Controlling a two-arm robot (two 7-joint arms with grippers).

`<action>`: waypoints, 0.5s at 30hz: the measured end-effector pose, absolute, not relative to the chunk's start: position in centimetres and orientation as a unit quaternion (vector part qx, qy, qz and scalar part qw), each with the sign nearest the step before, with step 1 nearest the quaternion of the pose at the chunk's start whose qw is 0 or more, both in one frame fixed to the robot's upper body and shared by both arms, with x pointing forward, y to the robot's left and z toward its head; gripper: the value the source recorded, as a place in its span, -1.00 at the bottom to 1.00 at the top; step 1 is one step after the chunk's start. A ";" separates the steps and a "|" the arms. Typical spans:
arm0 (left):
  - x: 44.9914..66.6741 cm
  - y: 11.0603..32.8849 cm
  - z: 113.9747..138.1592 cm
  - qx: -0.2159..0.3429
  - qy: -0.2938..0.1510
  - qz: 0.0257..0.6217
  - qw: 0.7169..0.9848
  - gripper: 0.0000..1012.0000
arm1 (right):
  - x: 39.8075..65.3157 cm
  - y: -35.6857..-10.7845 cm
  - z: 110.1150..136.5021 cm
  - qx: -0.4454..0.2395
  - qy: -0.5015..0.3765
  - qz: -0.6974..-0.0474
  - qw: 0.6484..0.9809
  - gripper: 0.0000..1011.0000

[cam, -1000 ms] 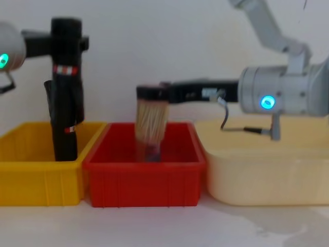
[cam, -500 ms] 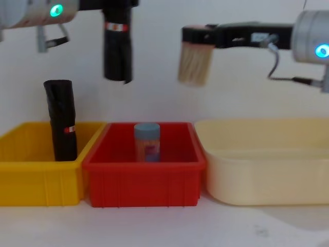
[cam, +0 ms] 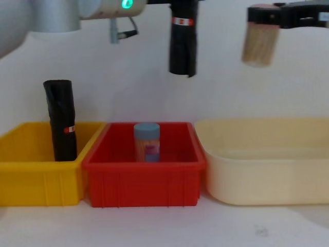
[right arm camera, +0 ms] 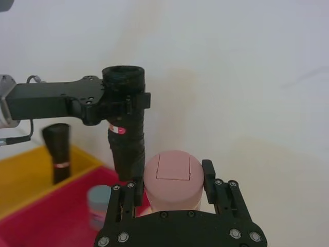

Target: Pick up the garbage bag with the one hand and transfer it to the other hand.

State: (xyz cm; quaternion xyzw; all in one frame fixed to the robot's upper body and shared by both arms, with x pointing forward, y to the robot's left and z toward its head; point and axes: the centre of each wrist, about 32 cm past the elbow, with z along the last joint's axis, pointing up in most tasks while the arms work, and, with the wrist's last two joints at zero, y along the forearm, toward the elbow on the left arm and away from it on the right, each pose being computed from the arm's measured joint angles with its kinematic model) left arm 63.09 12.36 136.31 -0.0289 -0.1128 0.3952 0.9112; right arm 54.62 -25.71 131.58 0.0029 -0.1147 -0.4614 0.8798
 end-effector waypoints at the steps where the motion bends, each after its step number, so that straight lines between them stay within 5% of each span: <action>1: 63.3 12.0 136.3 -0.030 -0.111 0.389 0.914 -0.30 | 54.5 -26.0 131.6 0.002 -0.115 -0.466 0.877 0.29; 15: 67.6 6.4 135.6 -0.033 -0.055 0.297 0.953 -0.30 | 54.0 -30.6 129.7 -0.040 -0.088 -0.552 0.828 0.29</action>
